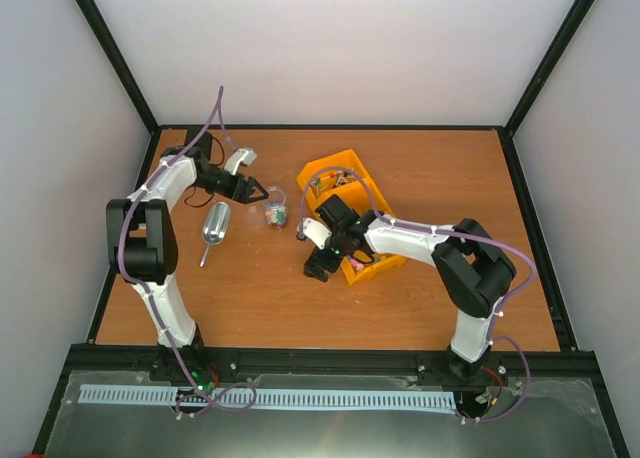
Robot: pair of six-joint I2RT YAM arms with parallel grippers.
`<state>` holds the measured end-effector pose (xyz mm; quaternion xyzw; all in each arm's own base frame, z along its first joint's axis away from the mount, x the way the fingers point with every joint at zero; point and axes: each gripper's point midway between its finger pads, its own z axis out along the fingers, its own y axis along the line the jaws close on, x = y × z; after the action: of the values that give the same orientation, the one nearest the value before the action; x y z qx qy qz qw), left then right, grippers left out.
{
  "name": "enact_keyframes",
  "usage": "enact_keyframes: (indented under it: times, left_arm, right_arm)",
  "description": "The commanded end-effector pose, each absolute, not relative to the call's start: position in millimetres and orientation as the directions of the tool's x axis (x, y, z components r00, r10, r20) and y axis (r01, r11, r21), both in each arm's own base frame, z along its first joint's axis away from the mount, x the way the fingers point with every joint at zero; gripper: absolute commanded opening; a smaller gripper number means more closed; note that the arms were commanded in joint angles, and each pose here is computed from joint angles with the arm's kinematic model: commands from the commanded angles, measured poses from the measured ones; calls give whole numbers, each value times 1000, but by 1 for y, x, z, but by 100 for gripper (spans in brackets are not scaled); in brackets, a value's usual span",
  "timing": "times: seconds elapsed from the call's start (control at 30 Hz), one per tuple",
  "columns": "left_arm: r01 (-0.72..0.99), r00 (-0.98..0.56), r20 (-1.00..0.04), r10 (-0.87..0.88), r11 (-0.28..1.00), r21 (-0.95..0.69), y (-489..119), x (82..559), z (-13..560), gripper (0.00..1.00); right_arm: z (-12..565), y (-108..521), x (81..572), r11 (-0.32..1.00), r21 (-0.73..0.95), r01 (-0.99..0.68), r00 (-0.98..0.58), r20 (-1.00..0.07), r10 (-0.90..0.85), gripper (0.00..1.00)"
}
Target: Pack the candies
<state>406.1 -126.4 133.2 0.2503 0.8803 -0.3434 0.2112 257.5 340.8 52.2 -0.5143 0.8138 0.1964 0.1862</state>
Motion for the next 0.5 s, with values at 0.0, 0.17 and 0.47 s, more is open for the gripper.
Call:
enact_keyframes:
  times: [0.0, 0.17, 0.47]
  left_arm:
    - [614, -763, -571, 302, 615, -495, -137, 416, 143, 73]
    - [626, -762, -558, 330, 600, -499, -146, 413, 137, 71]
    - [636, -762, -537, 362, 576, -514, -160, 407, 128, 64]
  right_arm:
    - [39, 301, 276, 475, 57, -878, -447, -451, -772, 100]
    - [44, 273, 299, 530, 21, -848, -477, -466, -745, 100]
    - [78, 265, 301, 546, 54, -836, -485, -536, -690, 100]
